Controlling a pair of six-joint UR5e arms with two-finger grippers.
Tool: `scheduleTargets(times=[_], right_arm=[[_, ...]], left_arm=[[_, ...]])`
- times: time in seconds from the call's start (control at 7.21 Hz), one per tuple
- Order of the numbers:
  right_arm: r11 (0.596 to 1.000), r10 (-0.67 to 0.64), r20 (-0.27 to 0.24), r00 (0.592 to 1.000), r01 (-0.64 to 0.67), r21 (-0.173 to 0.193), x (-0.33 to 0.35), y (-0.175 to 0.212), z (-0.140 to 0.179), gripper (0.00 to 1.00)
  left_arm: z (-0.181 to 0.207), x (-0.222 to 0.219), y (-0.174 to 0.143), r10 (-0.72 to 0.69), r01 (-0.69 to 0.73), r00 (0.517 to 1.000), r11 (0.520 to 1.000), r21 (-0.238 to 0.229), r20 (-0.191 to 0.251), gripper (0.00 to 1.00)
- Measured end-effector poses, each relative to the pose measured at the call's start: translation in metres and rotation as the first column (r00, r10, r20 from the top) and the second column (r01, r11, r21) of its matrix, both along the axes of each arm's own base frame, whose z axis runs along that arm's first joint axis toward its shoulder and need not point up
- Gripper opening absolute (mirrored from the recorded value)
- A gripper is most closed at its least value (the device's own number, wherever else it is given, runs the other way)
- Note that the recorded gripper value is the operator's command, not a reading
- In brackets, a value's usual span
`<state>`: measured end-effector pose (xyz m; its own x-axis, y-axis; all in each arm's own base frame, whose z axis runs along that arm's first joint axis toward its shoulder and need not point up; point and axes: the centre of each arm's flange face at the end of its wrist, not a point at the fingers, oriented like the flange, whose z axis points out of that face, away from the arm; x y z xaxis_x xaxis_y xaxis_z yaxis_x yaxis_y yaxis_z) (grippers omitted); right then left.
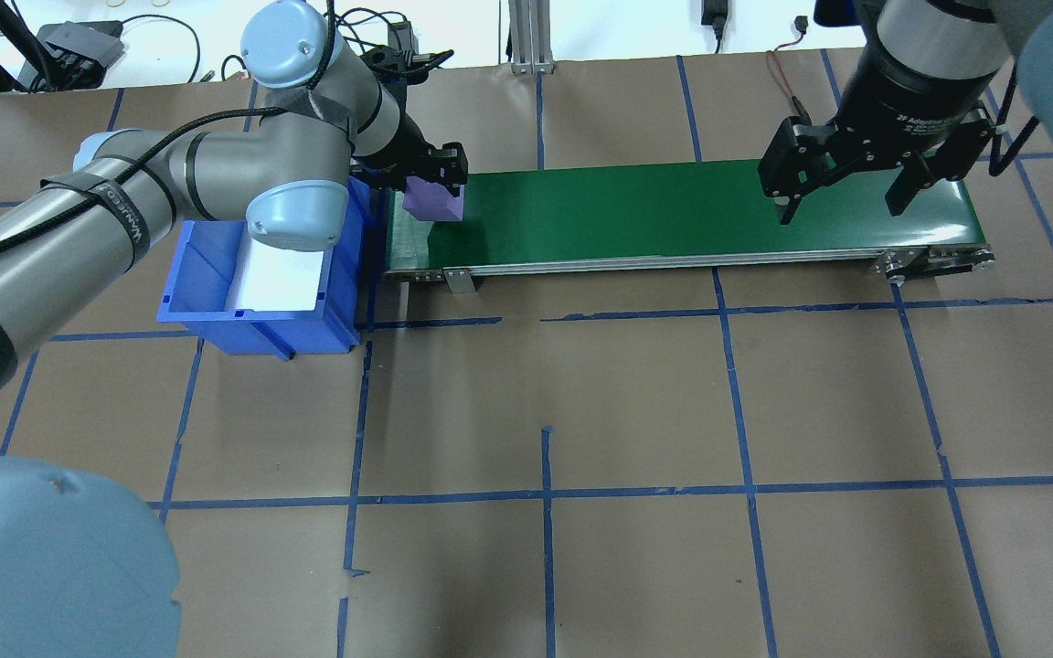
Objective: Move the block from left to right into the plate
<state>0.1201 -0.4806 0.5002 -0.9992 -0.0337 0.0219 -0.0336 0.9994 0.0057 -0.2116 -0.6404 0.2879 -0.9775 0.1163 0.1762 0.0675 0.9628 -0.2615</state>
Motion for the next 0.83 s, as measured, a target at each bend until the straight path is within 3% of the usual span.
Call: scheduleTargets(times=[0.42,0.55,0.83], right_arm=[[1.0,0.0,0.0,1.0,0.0,-0.001,0.0,0.0,0.0,1.0],[1.0,0.0,0.0,1.0,0.0,-0.001,0.0,0.0,0.0,1.0],[1.0,-0.001,0.0,1.0,0.001,-0.001,0.0,0.0,0.0,1.0]], left_arm=[[0.046,0.014,0.002,0.02,-0.018,0.999,0.998,-0.054,0.046,1.0],[0.065,0.041,0.001,0.051,-0.049,0.997,0.998,-0.035,0.057,1.0],[0.082,0.126,-0.006,0.132,-0.136,0.988,0.99,0.045,0.074,1.0]])
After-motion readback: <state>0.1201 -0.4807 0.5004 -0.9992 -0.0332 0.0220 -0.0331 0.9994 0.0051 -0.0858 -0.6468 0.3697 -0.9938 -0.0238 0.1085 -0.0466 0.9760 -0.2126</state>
